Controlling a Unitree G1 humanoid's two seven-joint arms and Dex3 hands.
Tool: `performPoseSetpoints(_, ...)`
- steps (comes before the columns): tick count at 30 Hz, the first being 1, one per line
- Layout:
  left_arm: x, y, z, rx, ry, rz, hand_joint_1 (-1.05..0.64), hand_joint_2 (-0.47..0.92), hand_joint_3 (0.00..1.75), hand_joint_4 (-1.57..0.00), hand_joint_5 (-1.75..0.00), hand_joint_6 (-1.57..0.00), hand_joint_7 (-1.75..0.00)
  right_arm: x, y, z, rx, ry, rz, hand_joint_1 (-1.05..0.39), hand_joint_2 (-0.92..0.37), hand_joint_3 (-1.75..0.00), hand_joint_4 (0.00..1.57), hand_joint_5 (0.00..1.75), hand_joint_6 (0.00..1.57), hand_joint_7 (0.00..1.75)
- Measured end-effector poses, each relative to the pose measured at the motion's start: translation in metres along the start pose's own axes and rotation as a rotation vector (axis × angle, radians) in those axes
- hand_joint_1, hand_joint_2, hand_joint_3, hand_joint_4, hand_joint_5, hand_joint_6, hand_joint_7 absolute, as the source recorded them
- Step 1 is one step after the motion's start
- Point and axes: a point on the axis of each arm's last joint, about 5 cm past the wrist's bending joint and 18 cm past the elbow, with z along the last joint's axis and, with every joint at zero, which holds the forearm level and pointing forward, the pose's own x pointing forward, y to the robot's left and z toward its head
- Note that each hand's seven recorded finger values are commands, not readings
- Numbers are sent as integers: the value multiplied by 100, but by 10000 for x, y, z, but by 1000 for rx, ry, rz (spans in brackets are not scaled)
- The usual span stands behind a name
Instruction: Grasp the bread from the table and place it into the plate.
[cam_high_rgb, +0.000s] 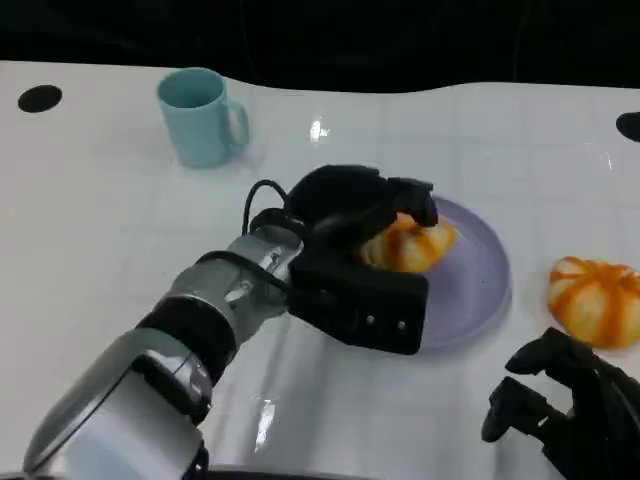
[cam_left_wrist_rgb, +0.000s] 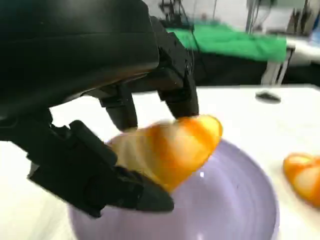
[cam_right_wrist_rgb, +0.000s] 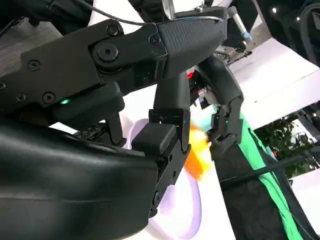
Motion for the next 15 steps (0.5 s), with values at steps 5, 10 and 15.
performPoseSetpoints(5, 22, 51, -7, 25, 25, -123, -92, 92, 67, 0, -13, -4, -7, 0, 0, 1, 0, -1, 0, -50, -92, -23, 74, 153, 78, 109)
performPoseSetpoints(10, 21, 93, -24, 27, 29, -161, -99, 92, 77, 0, -10, -4, -7, -1, -4, 3, 1, -3, -1, -50, -92, -21, 72, 154, 77, 109)
performPoseSetpoints(15, -1, 140, -64, 31, 24, -146, -96, 92, 76, -2, -14, -8, -10, 1, -10, -1, 3, -1, -3, -50, -92, -22, 72, 156, 77, 111)
